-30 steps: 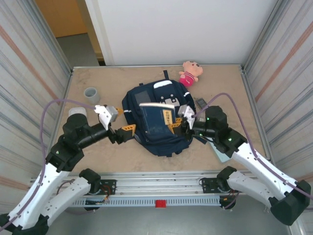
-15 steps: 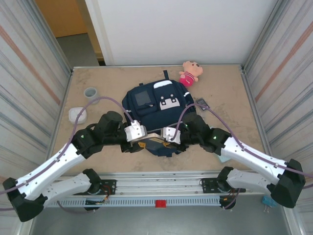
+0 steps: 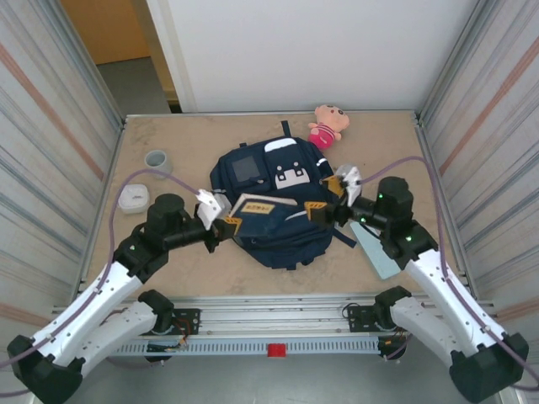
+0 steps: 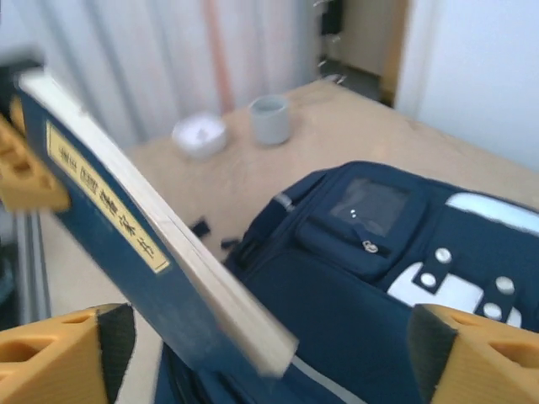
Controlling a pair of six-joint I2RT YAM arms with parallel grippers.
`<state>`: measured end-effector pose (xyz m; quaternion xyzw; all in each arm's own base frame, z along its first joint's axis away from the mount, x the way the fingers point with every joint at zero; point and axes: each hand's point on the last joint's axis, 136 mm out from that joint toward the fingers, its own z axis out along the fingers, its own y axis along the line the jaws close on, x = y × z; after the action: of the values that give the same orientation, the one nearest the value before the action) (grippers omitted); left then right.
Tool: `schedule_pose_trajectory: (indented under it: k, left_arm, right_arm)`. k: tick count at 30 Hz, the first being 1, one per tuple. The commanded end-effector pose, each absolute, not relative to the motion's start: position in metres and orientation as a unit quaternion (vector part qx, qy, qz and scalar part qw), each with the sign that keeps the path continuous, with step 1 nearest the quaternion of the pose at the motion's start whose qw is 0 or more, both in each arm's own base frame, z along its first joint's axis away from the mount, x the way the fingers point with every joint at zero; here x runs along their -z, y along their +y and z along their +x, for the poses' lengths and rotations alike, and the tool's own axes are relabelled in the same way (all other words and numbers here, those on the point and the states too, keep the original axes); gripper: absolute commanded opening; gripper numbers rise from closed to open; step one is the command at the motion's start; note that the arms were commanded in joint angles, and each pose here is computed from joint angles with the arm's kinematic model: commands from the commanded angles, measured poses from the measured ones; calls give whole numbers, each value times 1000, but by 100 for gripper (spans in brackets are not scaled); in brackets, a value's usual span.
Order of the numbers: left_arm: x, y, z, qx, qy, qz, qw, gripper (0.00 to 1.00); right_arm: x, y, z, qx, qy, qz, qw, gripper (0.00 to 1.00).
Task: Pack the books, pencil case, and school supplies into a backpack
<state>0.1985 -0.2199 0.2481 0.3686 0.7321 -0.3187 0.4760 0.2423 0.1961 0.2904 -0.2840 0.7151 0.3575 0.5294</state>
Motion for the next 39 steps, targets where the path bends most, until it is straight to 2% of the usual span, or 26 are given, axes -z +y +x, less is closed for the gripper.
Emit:
schedule_pose_trajectory:
  k: [1,6,9,13,21,26,27,28,31,32,35,37,38,39]
  left_arm:
    - [-286,-223,210,416,727,249,486,0]
    - [-293,-217,222,475,758,145,423,0]
    - [-292,-216,229,517,767,88,371,0]
    - [-295,-226,231,581,749,67,313,0]
    - [-319,-242,228,654,693,94,288,0]
    - [-329,-247,225,667,683,112,278,0]
    - [-332,-248,225,668,681,115,277,0]
    - [-333,-248,225,669,680,116,276,0]
    - [-331,-250,226,671,685,111,262,0]
    - [-329,-251,226,671,685,112,259,0]
    - [-326,-252,230,670,687,108,258,1]
    - [-321,-252,235,663,695,99,258,6]
    - [-318,-251,240,654,704,92,262,13]
    - [-312,-248,245,639,717,83,266,21]
  right_arm:
    - [-297,194,237,-488,728,-173,449,87]
    - [-277,187,250,-544,756,-63,358,86]
    - [-275,190,243,-577,747,-56,324,86]
    - [-279,197,234,-613,732,-51,293,86]
    - [-281,218,222,-641,725,-51,248,89]
    - [-294,229,222,-670,701,-69,234,89]
    - [-300,232,221,-681,692,-75,229,90]
    - [-303,235,218,-689,686,-77,219,97]
    - [-306,243,215,-698,680,-93,204,94]
    - [-309,245,213,-704,674,-99,201,89]
    - [-317,248,212,-715,662,-106,199,61]
    - [-321,250,210,-716,659,-117,201,27]
    - [-322,248,210,-715,658,-118,206,4]
    - [-322,245,213,-713,659,-111,211,0]
